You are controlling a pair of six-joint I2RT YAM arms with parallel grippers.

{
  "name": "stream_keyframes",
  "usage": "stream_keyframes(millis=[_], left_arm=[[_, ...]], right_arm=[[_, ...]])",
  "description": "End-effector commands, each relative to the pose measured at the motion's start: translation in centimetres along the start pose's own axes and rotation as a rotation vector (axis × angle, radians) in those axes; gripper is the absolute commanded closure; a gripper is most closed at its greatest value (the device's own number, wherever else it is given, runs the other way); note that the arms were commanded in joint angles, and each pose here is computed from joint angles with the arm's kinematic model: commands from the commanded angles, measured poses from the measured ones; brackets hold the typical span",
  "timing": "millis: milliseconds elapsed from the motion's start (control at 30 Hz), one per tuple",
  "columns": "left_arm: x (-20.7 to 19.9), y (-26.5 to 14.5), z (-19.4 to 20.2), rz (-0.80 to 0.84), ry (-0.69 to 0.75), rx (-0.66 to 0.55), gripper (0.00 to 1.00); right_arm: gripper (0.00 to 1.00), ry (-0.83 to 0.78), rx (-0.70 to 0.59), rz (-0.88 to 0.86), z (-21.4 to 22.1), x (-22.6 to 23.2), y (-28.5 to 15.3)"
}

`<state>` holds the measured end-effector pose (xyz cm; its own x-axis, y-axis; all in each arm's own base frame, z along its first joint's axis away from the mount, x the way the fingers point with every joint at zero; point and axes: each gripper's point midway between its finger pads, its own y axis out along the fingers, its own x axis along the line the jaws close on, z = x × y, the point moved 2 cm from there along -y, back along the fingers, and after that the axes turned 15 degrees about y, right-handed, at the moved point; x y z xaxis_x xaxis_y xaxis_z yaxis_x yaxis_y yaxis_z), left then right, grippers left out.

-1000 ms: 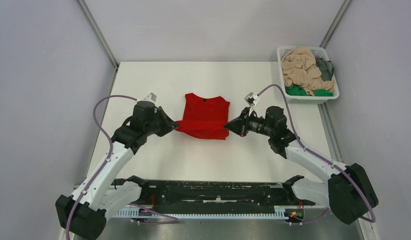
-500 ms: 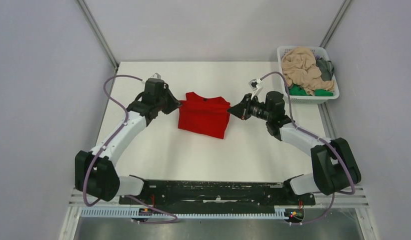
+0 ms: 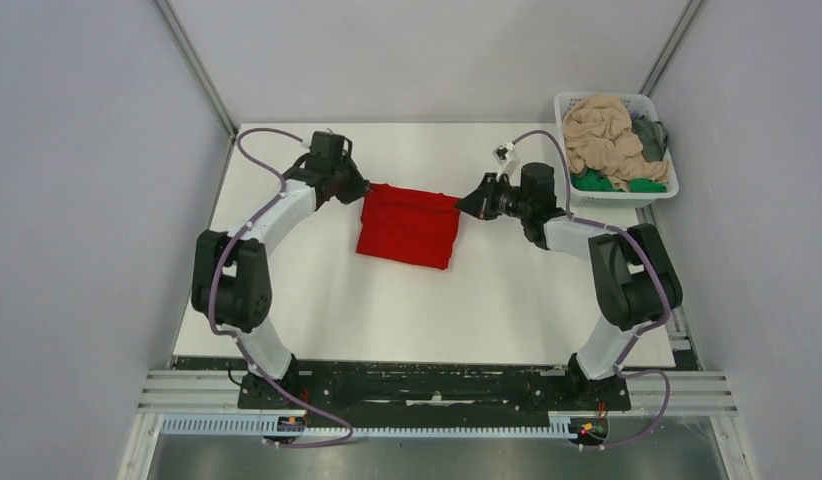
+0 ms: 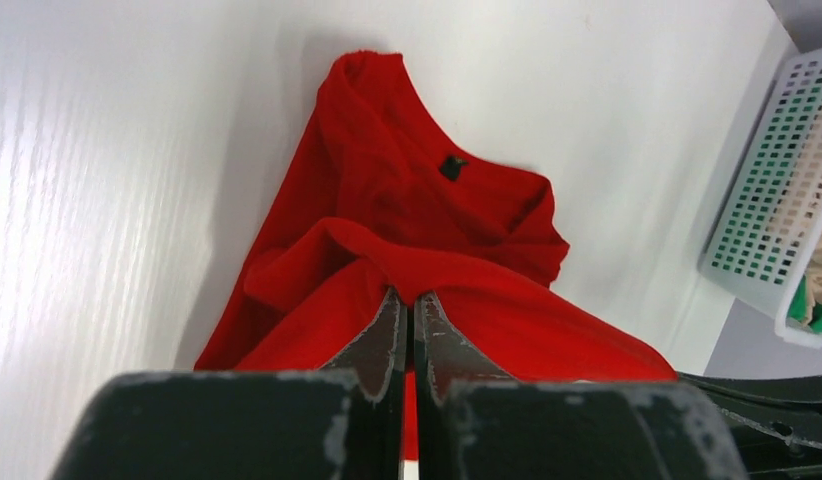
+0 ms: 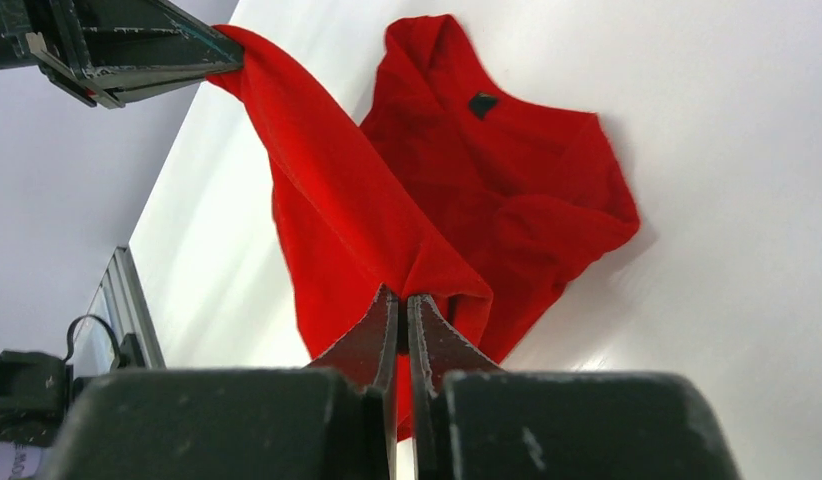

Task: Fold and stack the t-shirts
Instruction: Fold the long partially folded tshirt into a neat square

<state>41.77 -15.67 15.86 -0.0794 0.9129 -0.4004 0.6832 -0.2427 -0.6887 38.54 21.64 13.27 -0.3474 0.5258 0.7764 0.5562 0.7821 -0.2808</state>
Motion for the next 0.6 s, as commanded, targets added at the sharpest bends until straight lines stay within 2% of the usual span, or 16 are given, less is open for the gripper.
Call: stream_keyframes(millis=[0,133,167,200,233,300,400,433,467,567], left_arm=[[0.3,2.1,-2.7,-0.001,0.030,-0.031,0.98],[0.1,4.3,-2.6,0.008,0.030,0.000,0.98],[0.2,4.6,-2.8,0.004,0.028,0.002,0.95],[0.2,5.1,-2.9,-0.001,0.029,0.007,0.87],[0.3,5.4,-2.9,-0.007,0.031,0.014,0.77],[-0.1,5.5,-3.4,0.002,0.036,0.011,0.33],[-0.9,4.9,-4.2,0.028,0.047,-0.006,0.01],[-1.1,4.4,-4.4,0.039,0.048,-0.013,0.00],[-1.5,4.0,-4.5,0.056,0.050,-0.017,0.00],[-2.9,2.8,-4.1,0.143,0.059,-0.020,0.00]], right_arm=[[1.00,-0.012,-0.042,0.007,-2.2,-1.2,1.1],[0.99,0.000,-0.056,0.038,-2.7,-2.9,2.3],[0.95,-0.001,-0.058,0.039,-3.0,-3.2,2.6],[0.89,0.000,-0.060,0.041,-3.4,-3.4,3.0],[0.78,0.004,-0.057,0.049,-3.6,-3.8,3.3],[0.56,0.000,-0.049,0.064,-4.3,-4.2,3.8],[0.19,-0.022,-0.044,0.095,-5.3,-4.0,3.9],[0.05,-0.031,-0.049,0.108,-5.5,-3.9,3.6],[0.02,-0.041,-0.053,0.119,-5.4,-3.8,3.2],[0.02,-0.058,-0.061,0.121,-4.9,-2.6,1.8]])
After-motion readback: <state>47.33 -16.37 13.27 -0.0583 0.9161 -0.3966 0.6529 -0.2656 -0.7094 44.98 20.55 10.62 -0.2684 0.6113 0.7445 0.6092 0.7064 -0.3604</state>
